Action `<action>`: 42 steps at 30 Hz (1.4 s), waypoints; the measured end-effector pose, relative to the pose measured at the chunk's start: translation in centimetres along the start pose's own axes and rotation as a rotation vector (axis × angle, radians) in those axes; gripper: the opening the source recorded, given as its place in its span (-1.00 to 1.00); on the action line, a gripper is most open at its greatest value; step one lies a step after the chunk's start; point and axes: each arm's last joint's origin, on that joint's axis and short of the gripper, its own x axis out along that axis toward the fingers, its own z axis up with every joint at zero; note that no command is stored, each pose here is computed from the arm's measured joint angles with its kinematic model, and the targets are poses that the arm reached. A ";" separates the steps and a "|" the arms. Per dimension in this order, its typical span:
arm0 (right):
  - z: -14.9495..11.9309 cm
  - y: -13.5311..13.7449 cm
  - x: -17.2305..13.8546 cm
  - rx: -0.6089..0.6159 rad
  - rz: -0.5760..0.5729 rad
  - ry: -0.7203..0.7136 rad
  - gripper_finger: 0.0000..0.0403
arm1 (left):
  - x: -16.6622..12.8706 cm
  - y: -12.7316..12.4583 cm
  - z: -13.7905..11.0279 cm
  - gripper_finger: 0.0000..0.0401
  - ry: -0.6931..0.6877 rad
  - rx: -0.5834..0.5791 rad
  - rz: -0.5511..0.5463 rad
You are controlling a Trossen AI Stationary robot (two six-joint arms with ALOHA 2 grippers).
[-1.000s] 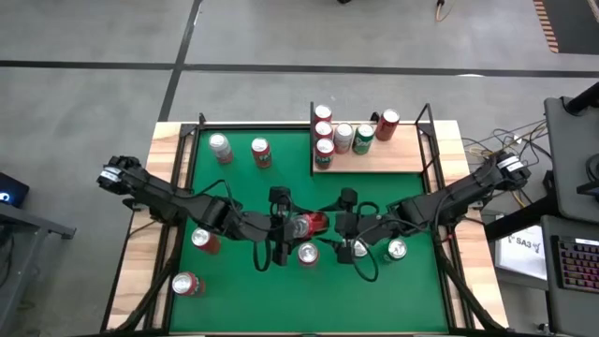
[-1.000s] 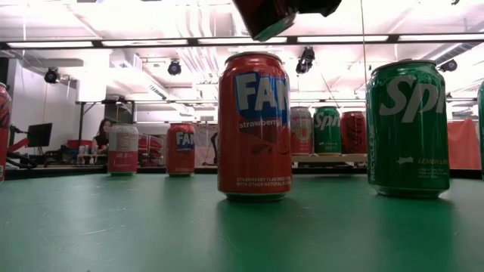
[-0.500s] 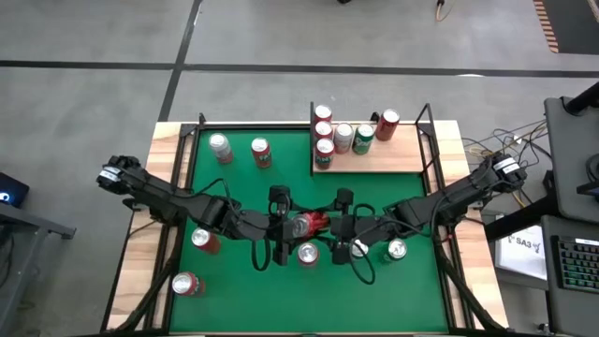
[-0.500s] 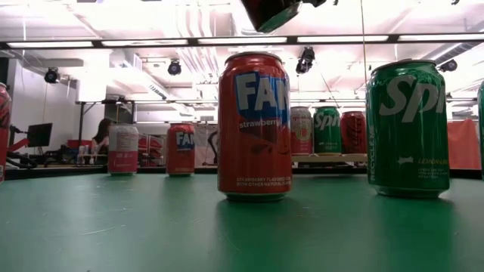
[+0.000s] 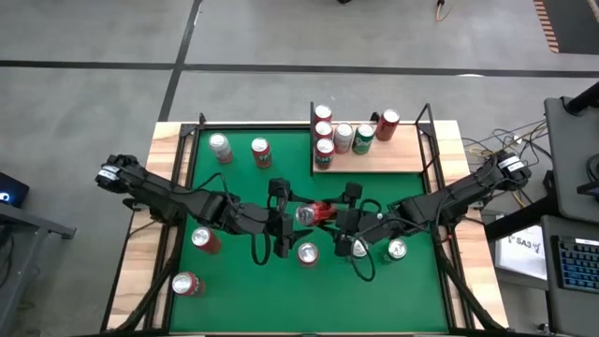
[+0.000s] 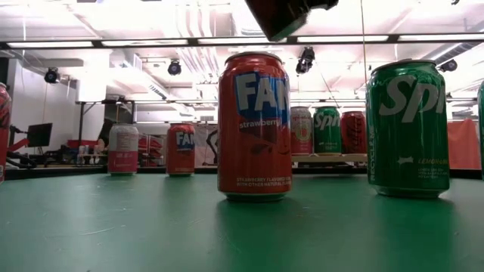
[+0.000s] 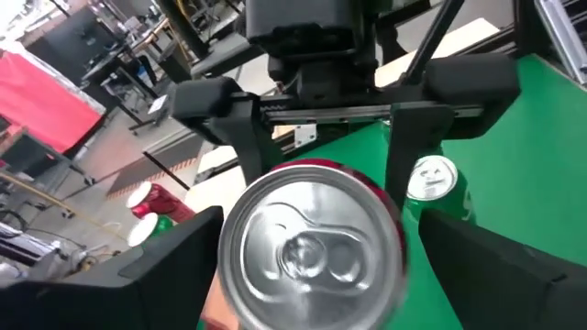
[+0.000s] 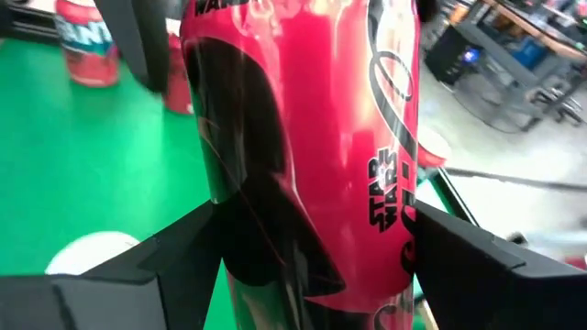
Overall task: Place canned beverage on shelf
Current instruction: Put the bottom red/black soda can on the shelf aligned with the other red/black soda can
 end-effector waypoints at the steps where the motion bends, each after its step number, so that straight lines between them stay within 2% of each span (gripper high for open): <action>1: -0.3 -0.2 -0.1 0.008 -0.010 0.008 0.42 | 0.0 0.2 0.0 0.73 0.000 0.007 0.002; 3: -0.8 -0.7 -0.5 0.025 -0.017 0.014 0.42 | -0.2 0.4 0.0 0.73 -0.001 0.015 0.008; 10: -3.3 -3.3 -2.5 0.132 -0.166 0.002 0.42 | -1.1 1.4 0.5 0.74 -0.030 0.030 0.026; 13: -5.3 -4.7 -3.5 0.204 -0.230 -0.004 0.42 | -1.4 1.8 1.0 0.74 -0.073 0.008 0.046; 21: -12.7 -8.3 -5.1 0.519 -0.599 -0.078 0.43 | -0.6 1.3 1.6 0.74 -0.163 -0.026 0.012; 25: -15.8 -9.0 -5.2 0.645 -0.670 -0.101 0.43 | -0.3 1.2 2.0 0.74 -0.226 -0.107 -0.008; 30: -18.4 -9.0 -5.1 0.711 -0.782 -0.136 0.43 | -0.2 0.9 2.1 0.74 -0.319 -0.146 -0.054; 33: -19.4 -8.9 -5.1 0.727 -0.799 -0.138 0.43 | -0.1 0.7 1.6 0.74 -0.342 -0.156 -0.046; 42: -20.1 -9.1 -5.0 0.733 -0.848 -0.147 0.43 | -0.1 0.3 -0.9 0.61 -0.367 -0.170 -0.008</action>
